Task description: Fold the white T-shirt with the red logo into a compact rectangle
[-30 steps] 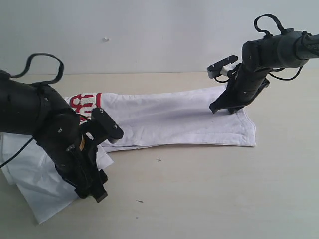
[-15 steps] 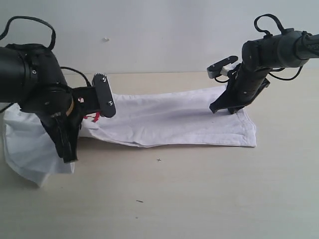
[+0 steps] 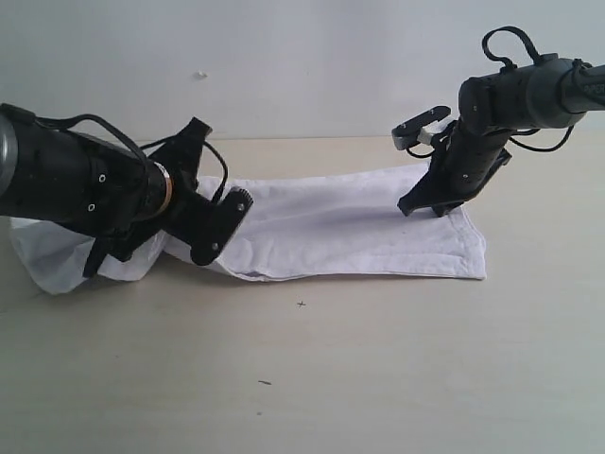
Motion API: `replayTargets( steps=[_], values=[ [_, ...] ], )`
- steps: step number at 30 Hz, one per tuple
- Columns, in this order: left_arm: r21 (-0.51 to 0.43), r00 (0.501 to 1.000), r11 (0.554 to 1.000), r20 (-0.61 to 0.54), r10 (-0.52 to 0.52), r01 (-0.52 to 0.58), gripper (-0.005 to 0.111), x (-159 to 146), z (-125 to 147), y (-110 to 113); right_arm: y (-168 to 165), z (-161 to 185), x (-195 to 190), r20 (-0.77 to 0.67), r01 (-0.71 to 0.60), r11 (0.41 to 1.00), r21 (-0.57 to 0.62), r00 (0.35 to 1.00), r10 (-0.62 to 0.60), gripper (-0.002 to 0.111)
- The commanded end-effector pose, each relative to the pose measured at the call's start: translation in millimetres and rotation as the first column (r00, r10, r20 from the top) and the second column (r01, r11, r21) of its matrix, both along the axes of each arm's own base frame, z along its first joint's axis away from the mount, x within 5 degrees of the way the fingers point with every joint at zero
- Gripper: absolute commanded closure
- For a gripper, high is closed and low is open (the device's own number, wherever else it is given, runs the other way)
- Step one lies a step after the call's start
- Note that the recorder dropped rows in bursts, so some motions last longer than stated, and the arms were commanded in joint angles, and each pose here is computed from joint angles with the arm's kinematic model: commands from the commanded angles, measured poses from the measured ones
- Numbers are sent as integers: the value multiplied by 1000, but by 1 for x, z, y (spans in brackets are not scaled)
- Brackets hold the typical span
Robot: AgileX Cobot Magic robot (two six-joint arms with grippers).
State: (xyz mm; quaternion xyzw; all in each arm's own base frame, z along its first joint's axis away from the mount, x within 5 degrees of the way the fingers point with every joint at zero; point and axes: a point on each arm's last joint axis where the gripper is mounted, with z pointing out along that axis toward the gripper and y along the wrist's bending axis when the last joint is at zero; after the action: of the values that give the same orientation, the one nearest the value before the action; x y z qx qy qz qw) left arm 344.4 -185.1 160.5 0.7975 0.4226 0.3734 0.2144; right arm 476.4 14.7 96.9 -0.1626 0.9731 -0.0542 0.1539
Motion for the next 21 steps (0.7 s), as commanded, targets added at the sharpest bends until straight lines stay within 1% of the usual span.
replayTargets(
  steps=[1, 2, 5, 6, 7, 9, 11, 13, 15, 17, 19, 21],
  values=[
    [-3, 999, 999, -1, 37, -37, 84, 20, -13, 14, -5, -21, -12, -128, 2, 1000, -15, 992, -4, 108],
    [-17, 999, 999, -1, 52, -52, 78, 24, -13, 17, -5, -21, -12, -128, 2, 1000, -15, 992, -4, 108],
    [-67, 997, 995, 7, 73, -72, 55, 38, -9, 24, -5, -21, -12, -128, 2, 1000, -15, 992, -4, 108],
    [-101, 997, 992, 11, 83, -81, 51, 42, -6, 25, -5, -21, -12, -128, 2, 1000, -15, 992, -4, 108],
    [-153, 995, 983, 12, 100, -97, 49, 45, -3, 25, -5, -21, -12, -129, -4, 1000, -16, 992, 2, 108],
    [-240, 990, 962, 23, 140, -131, 50, 53, 5, 26, -5, -21, -12, -129, -7, 1000, -17, 992, 5, 108],
    [-296, 982, 941, 36, 183, -164, 50, 58, 11, 27, -5, -21, -12, -129, -7, 1000, -17, 992, 5, 108],
    [-364, 967, 907, 55, 250, -214, 50, 65, 21, 30, -5, -21, -12, -129, -7, 1000, -17, 992, 5, 108],
    [-444, 939, 852, 65, 339, -277, 50, 72, 29, 35, -5, -21, -12, -129, -7, 1000, -17, 992, 5, 108],
    [-526, 894, 776, 62, 444, -348, 50, 75, 35, 40, -5, -21, -12, -129, -7, 1000, -17, 992, 5, 108],
    [-616, 819, 662, 48, 572, -427, 50, 75, 38, 46, -5, -21, -12, -129, -7, 1000, -17, 992, 5, 108],
    [-673, 746, 563, 24, 665, -480, 52, 74, 40, 52, -5, -21, -12, -129, -7, 1000, -17, 992, 5, 108]
  ],
)
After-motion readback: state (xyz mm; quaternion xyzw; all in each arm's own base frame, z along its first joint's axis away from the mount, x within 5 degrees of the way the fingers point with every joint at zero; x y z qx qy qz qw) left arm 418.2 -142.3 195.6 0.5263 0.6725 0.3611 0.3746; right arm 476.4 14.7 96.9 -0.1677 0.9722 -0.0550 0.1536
